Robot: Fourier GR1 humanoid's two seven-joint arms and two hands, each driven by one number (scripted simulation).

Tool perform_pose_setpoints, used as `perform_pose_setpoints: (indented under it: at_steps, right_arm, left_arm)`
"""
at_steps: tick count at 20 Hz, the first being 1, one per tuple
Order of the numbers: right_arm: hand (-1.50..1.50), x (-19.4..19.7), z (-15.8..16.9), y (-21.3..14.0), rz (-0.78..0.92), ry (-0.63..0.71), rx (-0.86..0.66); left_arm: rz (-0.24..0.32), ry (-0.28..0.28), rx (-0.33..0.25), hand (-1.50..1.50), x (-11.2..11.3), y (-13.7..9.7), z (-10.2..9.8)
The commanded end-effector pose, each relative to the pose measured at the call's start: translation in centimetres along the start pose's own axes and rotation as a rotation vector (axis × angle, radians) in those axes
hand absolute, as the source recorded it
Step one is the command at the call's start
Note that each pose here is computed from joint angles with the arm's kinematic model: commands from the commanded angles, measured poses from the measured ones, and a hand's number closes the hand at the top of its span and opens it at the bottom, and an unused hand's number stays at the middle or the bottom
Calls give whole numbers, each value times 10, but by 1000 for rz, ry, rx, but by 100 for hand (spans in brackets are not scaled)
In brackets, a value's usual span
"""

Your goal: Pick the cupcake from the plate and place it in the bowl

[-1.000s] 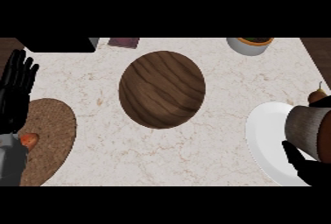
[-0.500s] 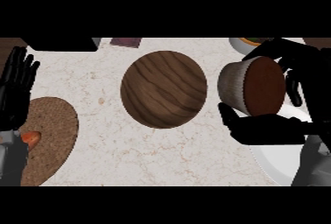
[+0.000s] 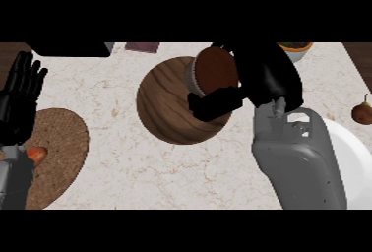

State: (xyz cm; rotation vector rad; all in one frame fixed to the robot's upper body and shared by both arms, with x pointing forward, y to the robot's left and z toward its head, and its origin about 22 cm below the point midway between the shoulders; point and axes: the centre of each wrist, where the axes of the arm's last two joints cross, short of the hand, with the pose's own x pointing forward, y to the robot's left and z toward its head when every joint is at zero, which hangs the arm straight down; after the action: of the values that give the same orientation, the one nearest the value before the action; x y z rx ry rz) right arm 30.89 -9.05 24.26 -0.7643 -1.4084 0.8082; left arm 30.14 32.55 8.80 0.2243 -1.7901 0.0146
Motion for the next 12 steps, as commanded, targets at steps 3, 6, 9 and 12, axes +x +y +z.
perform_pose_setpoints:
  at_steps: [3, 6, 9, 12]
  right_arm:
    - [150, -1, -44, 67, 13, 81, 12]
    - [150, -14, -44, 95, 96, 111, -10]
    - [150, -21, -67, 111, 64, 239, -20]
    - [-150, -37, -67, 126, -15, 286, -10]
  left_arm:
    - [1, -12, -4, 0, -5, -19, 3]
    - [-5, -10, 6, 0, 0, 12, -8]
    - [12, -16, -25, 0, -11, -6, -4]
    - [20, 6, -3, 0, -8, -13, 0]
